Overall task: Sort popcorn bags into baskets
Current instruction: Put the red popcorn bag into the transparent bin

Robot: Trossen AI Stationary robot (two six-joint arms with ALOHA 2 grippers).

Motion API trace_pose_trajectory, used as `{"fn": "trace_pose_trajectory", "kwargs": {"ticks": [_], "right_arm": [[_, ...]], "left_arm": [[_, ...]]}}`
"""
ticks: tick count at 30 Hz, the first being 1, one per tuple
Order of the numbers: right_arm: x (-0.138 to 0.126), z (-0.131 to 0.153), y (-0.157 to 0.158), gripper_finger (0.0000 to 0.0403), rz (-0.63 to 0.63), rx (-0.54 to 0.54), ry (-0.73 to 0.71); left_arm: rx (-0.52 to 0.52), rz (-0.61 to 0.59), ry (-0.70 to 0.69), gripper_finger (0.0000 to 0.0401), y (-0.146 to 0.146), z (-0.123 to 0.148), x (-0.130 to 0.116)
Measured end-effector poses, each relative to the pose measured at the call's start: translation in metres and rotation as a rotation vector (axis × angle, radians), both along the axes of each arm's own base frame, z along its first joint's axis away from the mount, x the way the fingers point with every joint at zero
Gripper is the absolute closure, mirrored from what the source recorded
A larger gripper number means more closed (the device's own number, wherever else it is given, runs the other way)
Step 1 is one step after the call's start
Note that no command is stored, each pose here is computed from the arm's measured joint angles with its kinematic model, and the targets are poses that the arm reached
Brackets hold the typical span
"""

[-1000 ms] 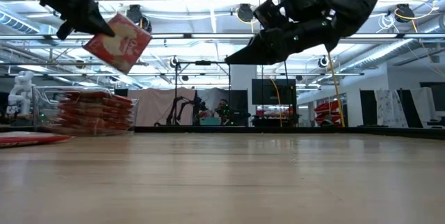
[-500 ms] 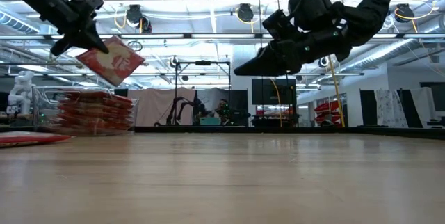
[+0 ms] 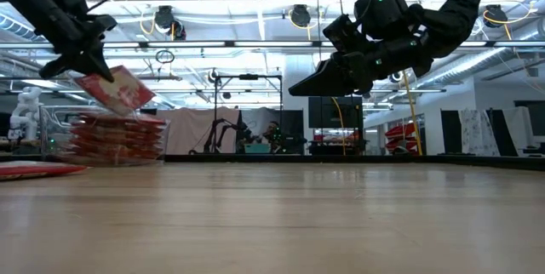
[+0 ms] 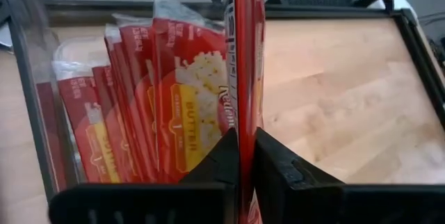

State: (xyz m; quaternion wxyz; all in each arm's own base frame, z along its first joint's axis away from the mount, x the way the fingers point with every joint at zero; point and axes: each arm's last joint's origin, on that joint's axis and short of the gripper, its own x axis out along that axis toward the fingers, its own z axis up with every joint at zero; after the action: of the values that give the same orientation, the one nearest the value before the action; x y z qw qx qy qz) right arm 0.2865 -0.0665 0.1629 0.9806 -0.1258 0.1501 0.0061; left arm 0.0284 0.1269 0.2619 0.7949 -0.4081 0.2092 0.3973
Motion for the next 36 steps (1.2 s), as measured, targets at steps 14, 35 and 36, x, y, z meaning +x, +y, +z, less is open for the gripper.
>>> {"fn": "trace_pose_trajectory", "kwargs": {"ticks": [14, 35, 36], "right_arm": [[0.000, 0.001, 0.000, 0.0293, 0.002, -0.008, -0.006], [0.000, 0.001, 0.000, 0.0293, 0.000, -0.004, -0.006], [0.000, 0.001, 0.000, 0.0293, 0.000, -0.004, -0.006]], "left_arm": [[-0.061, 0.020, 0.149, 0.0345, 0.007, -0.011, -0.003], [-0.067, 0.043, 0.185, 0.0271, 0.007, -0.012, -0.004], [-0.068, 0.044, 0.185, 0.0265, 0.007, -0.012, -0.004]]}}
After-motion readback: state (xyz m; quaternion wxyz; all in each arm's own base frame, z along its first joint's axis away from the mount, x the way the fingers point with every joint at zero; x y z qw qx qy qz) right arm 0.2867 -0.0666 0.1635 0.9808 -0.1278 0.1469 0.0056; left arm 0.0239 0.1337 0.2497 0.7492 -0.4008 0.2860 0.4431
